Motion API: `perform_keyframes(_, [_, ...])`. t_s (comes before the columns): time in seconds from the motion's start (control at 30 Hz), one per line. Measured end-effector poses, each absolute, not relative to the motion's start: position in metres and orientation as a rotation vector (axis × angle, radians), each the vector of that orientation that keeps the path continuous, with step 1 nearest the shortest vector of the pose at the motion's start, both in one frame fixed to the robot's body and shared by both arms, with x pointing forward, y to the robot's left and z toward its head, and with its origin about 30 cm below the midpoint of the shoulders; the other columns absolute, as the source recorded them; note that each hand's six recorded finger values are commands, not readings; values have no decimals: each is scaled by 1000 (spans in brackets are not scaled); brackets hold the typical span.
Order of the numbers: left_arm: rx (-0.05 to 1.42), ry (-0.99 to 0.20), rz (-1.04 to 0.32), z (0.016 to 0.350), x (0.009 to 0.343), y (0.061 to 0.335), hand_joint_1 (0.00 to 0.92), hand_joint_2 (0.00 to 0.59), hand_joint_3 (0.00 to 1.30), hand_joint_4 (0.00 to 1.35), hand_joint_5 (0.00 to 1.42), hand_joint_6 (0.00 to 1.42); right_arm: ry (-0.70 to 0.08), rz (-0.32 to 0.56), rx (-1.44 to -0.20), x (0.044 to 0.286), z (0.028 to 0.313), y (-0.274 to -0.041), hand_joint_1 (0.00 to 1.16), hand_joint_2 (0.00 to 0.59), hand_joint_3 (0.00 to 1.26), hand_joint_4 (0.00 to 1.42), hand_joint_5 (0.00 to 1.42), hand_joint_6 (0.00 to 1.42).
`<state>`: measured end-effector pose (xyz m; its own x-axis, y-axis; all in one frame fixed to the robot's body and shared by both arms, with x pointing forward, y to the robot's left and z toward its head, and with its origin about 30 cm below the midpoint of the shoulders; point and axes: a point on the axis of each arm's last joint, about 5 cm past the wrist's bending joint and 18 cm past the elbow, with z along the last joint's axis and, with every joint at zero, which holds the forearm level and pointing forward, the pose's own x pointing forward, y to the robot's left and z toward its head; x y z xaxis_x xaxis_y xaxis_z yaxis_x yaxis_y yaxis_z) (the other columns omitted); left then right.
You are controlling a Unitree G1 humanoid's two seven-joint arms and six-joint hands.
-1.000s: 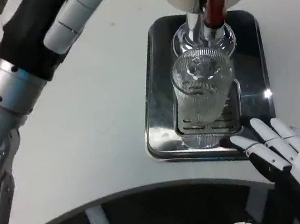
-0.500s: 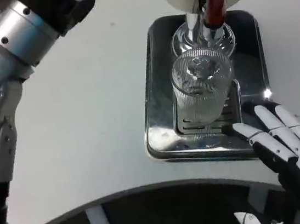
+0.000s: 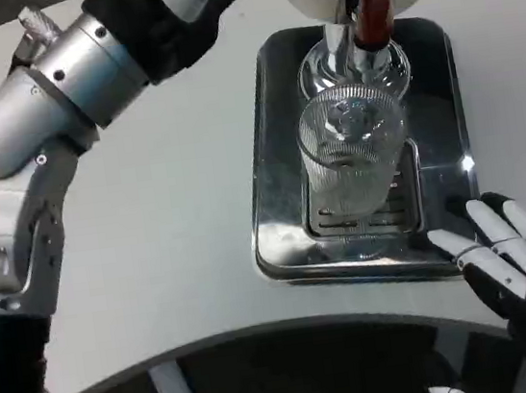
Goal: Grasp the cup under the faucet to collect the drink, then remove the cup.
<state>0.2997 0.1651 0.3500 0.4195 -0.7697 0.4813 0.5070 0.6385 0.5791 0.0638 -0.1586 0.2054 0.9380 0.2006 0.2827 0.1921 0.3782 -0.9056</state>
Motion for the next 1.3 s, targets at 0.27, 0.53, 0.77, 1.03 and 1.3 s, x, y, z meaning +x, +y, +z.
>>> perform_keyframes(0.27, [358,-718,-844,332,302,172,0,92,167,113,248,319,-379,12,-1180,63,205,-158,527,431,197,43,15,80])
perform_keyframes(0.53, [348,-692,-848,325,303,179,0,91,159,112,247,313,-388,23,-1174,64,205,-156,527,431,197,43,15,80])
perform_keyframes(0.77, [355,-673,-847,322,305,181,0,91,157,112,242,312,-371,29,-1181,65,205,-154,527,431,202,44,15,80])
perform_keyframes(1.03, [399,-662,-852,317,309,173,0,91,157,102,232,297,-357,20,-1178,65,204,-155,527,431,206,44,24,80])
perform_keyframes(1.3, [461,-664,-853,314,312,170,0,90,152,101,226,292,-350,8,-1173,64,205,-158,527,431,206,50,25,80])
